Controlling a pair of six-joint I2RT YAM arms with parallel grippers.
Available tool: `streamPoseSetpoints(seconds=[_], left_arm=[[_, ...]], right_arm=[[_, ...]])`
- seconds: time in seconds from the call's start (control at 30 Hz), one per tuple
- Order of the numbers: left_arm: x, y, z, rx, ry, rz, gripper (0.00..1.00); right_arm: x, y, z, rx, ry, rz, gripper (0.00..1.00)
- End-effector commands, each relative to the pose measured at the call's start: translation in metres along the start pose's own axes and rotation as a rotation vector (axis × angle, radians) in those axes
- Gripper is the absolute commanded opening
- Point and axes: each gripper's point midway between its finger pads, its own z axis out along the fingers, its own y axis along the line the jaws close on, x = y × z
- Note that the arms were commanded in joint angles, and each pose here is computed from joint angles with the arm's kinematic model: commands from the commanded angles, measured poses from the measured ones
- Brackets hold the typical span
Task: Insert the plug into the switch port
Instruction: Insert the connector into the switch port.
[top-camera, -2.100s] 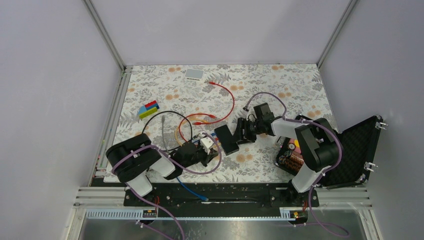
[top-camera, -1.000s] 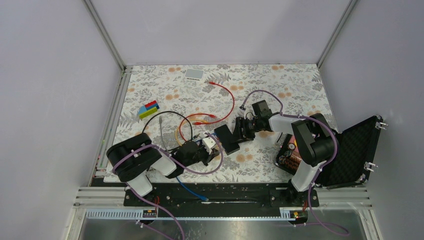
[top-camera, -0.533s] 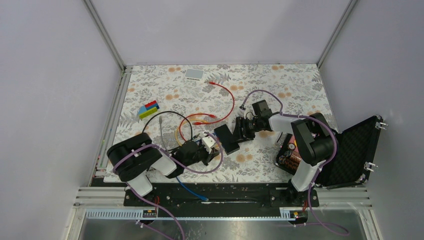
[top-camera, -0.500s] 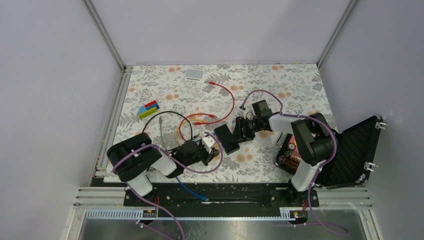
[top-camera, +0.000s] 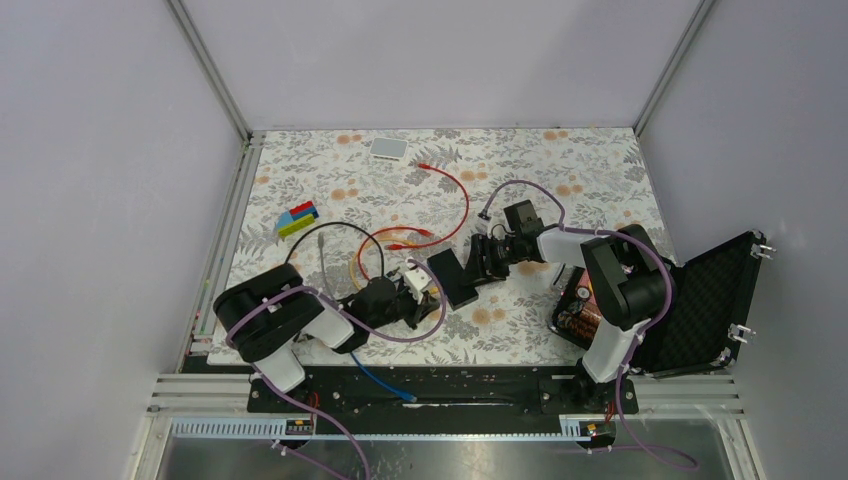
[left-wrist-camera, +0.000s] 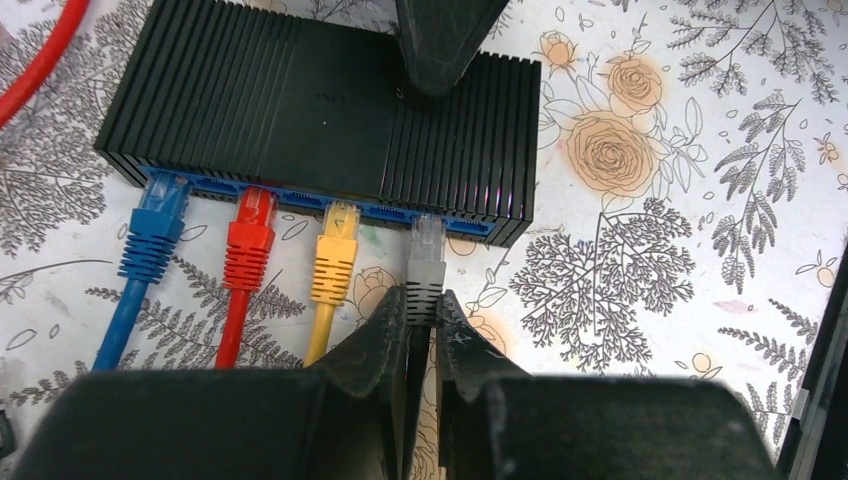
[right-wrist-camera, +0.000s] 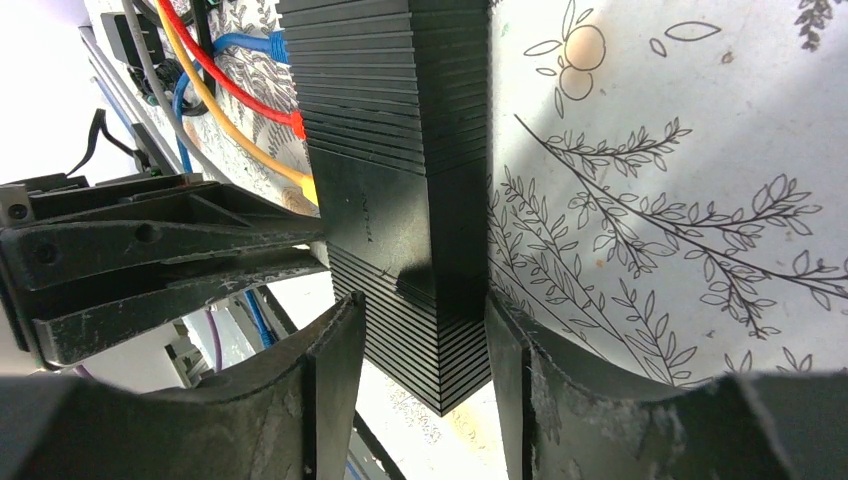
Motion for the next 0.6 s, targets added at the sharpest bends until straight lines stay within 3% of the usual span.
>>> streamPoseSetpoints(seconds=[0.0,0.37,0.57], left_arm=[[-0.043,-0.010,0.014,0.059,-0.161,-0.010,0.00],[-0.053,-0.002,0.026,0.021,-0.176,0.001,0.00],[-0.067,-0.001,0.030,0.012,-0.161,0.011,0.00]], right_arm=[[0.020,-0.010,0.010,0.012,0.071,0.028,0.55],[0.047,0.002,0.021,-0.031,0.140,0.048,0.54],[0.053,0.000,0.023,0.005,0.161,0.051,0.48]])
